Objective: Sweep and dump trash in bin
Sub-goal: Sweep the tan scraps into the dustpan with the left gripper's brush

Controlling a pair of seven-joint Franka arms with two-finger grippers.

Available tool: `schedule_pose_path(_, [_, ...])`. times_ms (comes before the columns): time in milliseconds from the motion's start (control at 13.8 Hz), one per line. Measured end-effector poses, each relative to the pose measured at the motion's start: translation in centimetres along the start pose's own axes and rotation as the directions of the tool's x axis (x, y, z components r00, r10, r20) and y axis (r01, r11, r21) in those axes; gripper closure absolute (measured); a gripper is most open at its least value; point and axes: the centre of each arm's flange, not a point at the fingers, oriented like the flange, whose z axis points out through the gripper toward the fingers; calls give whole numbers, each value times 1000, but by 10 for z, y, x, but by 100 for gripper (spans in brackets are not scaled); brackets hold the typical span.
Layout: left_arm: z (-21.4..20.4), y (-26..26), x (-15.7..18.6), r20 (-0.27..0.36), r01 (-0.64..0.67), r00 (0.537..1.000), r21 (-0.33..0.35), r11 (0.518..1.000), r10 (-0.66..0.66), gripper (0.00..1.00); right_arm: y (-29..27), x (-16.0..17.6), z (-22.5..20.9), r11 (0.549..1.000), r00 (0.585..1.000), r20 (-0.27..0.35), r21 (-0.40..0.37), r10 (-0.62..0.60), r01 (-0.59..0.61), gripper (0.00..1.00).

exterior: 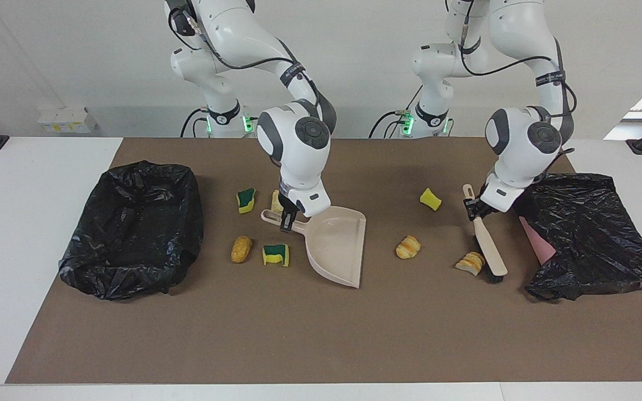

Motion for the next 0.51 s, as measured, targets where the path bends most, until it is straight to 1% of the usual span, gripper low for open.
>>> schedule_pose_path(291, [8, 75, -23, 26, -69, 997, -77, 995, 71, 75, 0, 0, 0, 1000, 1000, 0, 0, 0, 0, 69])
schedule_pose_path(436, [10, 114, -38, 39, -77, 996, -118, 990, 82, 75, 0, 0, 0, 1000, 1000, 1, 0, 0, 0, 69])
schedule_pose_path(509, [10, 132, -45, 35, -73, 996, -132, 989, 78, 75, 0, -1, 0, 1000, 1000, 2, 0, 0, 0, 69])
